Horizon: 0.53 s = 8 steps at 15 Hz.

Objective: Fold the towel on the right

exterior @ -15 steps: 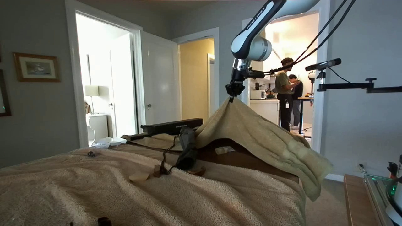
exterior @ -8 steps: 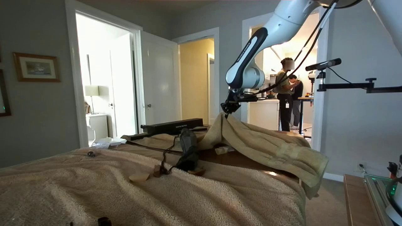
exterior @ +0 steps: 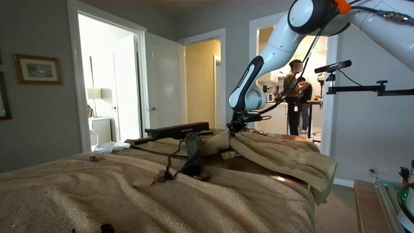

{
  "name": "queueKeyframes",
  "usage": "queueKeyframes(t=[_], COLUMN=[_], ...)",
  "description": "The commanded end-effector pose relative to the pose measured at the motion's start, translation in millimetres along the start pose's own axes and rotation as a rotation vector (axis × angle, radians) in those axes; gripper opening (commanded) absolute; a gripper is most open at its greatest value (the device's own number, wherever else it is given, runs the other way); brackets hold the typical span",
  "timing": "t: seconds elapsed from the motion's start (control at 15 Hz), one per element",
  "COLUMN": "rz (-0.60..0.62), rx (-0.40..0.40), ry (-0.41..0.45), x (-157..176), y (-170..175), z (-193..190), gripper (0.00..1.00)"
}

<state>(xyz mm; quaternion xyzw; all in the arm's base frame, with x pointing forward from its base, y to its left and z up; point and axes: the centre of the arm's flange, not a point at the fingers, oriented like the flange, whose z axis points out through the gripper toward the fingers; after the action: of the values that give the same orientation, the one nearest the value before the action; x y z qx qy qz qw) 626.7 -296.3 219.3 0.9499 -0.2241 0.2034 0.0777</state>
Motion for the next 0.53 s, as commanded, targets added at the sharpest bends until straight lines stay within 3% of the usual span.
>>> queueKeyframes(t=[0.0, 0.07, 0.13, 0.27, 0.47], rz=[-0.019, -0.028, -0.031, -0.065, -0.113], rx=[-0.048, -0.048, -0.053, -0.035, -0.017], ry=[-0.029, -0.021, -0.021, -0.085, -0.228], x=[20, 20, 20, 9, -25], y=[0, -1, -1, 0, 7], z=[28, 22, 14, -16, -57], gripper=[0.02, 0.03, 0.32, 0.37, 0.59])
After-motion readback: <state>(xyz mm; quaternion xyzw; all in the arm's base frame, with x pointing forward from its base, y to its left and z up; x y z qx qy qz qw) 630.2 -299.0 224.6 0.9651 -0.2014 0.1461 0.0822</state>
